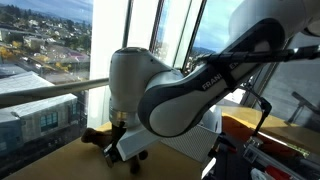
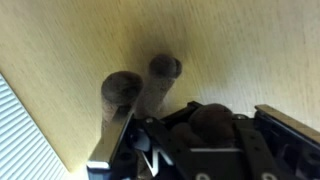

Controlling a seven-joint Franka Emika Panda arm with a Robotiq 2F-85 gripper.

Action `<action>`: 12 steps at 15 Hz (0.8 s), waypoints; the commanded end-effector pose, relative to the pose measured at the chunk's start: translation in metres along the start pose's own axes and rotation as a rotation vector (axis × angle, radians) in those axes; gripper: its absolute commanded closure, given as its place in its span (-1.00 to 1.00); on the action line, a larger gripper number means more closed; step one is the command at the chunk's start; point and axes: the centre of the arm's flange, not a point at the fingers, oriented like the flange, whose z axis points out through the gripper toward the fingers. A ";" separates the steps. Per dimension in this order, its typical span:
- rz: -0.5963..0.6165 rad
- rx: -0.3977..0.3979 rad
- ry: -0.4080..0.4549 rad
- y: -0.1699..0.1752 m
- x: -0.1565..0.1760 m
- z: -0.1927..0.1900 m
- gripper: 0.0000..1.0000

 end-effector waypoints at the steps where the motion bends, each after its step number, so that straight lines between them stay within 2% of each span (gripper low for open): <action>1: -0.028 0.065 0.052 0.015 -0.031 -0.086 1.00; 4: -0.036 0.104 0.112 0.024 -0.045 -0.149 1.00; 7: -0.030 0.144 0.175 0.049 -0.047 -0.214 1.00; 9: -0.003 0.167 0.220 0.074 -0.040 -0.253 1.00; 12: 0.061 0.179 0.275 0.129 -0.020 -0.288 1.00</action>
